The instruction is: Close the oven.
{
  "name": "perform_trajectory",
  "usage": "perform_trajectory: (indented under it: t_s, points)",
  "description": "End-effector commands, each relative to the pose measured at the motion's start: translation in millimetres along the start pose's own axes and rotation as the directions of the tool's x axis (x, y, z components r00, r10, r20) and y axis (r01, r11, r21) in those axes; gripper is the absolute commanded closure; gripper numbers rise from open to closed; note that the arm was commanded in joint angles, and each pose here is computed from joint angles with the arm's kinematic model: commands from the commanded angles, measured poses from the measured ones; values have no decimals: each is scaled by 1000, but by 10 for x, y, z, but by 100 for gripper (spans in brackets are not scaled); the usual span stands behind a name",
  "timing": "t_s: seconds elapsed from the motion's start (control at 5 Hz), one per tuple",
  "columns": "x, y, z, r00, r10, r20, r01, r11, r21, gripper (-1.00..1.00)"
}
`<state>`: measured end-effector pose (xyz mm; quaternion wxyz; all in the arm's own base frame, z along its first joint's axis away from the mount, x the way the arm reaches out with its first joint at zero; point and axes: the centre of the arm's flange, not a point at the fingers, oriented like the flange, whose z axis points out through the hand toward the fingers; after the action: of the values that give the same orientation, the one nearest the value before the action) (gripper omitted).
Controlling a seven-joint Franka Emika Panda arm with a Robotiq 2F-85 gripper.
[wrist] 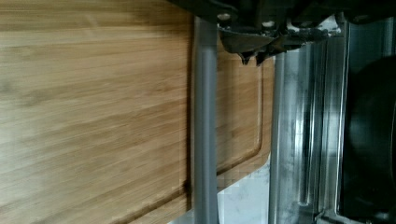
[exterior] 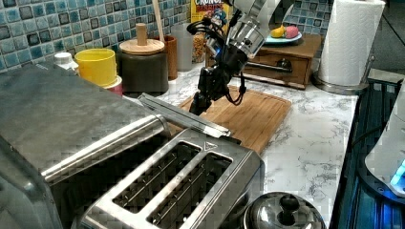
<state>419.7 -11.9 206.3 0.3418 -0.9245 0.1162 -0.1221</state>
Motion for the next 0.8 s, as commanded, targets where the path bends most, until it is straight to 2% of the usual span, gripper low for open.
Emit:
perform_trajectory:
  t_s: [0.2,0.4,0.8]
  points:
    - [347,-392,153,1000,1,-24,1,996,95,100]
    - [334,-535,175,1000,6,-30,-2,992,124,100]
    - [338,-1205,95,999,-28,-37,33,989,146,100]
